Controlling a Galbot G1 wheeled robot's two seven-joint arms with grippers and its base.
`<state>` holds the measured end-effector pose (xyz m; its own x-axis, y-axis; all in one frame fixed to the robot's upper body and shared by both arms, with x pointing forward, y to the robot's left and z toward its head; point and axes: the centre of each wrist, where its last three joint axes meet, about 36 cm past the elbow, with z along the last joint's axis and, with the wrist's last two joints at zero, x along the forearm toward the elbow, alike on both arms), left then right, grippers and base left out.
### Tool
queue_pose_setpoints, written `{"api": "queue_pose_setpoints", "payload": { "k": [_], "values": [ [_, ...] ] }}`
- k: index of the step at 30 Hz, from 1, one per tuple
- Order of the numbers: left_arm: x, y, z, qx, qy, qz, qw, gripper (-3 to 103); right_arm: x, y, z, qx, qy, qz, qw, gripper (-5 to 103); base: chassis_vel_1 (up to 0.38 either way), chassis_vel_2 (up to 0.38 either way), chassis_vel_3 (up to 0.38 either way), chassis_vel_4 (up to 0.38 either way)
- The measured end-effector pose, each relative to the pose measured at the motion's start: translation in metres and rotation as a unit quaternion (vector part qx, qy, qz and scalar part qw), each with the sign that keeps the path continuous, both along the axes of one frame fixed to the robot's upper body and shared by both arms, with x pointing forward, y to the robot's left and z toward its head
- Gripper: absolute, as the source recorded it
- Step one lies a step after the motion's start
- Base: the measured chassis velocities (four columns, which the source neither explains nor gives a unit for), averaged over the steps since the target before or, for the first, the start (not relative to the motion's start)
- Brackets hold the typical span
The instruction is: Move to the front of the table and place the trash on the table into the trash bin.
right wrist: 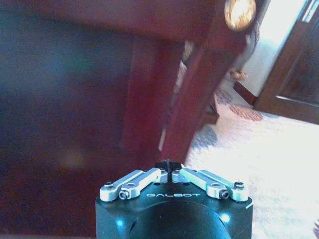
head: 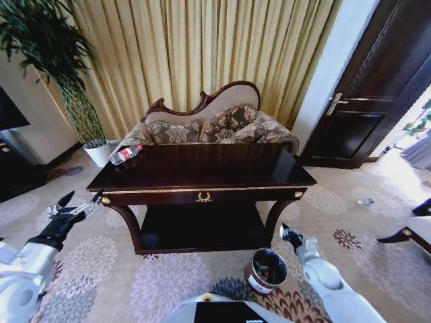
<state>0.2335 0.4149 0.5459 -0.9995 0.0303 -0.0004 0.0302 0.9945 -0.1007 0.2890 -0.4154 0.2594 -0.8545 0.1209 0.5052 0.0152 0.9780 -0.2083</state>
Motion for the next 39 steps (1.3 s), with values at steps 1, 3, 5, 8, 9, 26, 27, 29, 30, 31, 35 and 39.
{"api": "queue_pose_setpoints", "payload": {
  "k": [1,3,5,8,9,26,27,29,30,31,35,39],
  "values": [
    [0.0,0.0,0.0,0.0,0.0,0.0,1.0,100,0.0,0.0,0.0,0.0,0.0,0.0,1.0,0,0.0,0.0,0.0,0.0],
    [0.0,-0.001,-0.001,0.0,0.001,0.001,1.0,100,-0.013,-0.007,-0.023,-0.009,0.019,-0.01,1.0,0,0.0,0.0,0.0,0.0],
    [-0.001,-0.001,-0.001,-0.001,0.001,0.001,1.0,100,-0.017,-0.01,-0.031,-0.011,0.024,-0.013,1.0,0,0.0,0.0,0.0,0.0],
    [-0.001,-0.001,-0.001,-0.001,0.001,0.002,1.0,100,-0.028,-0.015,-0.053,-0.023,0.03,-0.012,0.999,0,0.0,0.0,0.0,0.0],
    [-0.001,-0.001,-0.001,-0.001,0.001,0.002,1.0,100,-0.028,-0.015,-0.053,-0.023,0.03,-0.012,0.999,0,0.0,0.0,0.0,0.0],
    [-0.006,0.002,-0.001,0.002,0.004,0.011,0.9999,100,-0.037,0.003,-0.05,-0.028,0.002,0.009,1.0,46,0.0,0.0,0.0,0.0],
    [-0.005,0.001,-0.001,0.001,0.003,0.01,0.9999,100,-0.036,0.005,-0.048,-0.026,-0.002,0.009,1.0,46,0.0,0.0,0.0,0.0],
    [-0.005,-0.001,-0.001,-0.001,0.003,0.008,1.0,100,-0.032,0.012,-0.039,-0.02,-0.018,0.01,1.0,57,0.0,0.0,0.0,0.0],
    [-0.005,-0.001,-0.001,-0.001,0.003,0.008,1.0,100,-0.032,0.012,-0.039,-0.02,-0.018,0.01,1.0,57,0.0,0.0,0.0,0.0],
    [-0.005,-0.002,-0.001,-0.001,0.001,0.008,1.0,100,-0.028,0.017,-0.031,-0.013,-0.031,0.01,0.999,62,0.0,0.0,0.0,0.0],
    [-0.003,-0.005,0.003,-0.001,-0.012,0.017,0.9998,100,0.011,0.056,0.056,0.056,-0.122,-0.01,0.991,84,0.0,0.0,0.0,0.0],
    [-0.004,-0.01,0.01,-0.002,-0.022,0.017,0.9996,100,0.031,0.08,0.125,0.087,-0.174,0.004,0.981,98,0.0,0.0,0.0,0.0]
  ]
}}
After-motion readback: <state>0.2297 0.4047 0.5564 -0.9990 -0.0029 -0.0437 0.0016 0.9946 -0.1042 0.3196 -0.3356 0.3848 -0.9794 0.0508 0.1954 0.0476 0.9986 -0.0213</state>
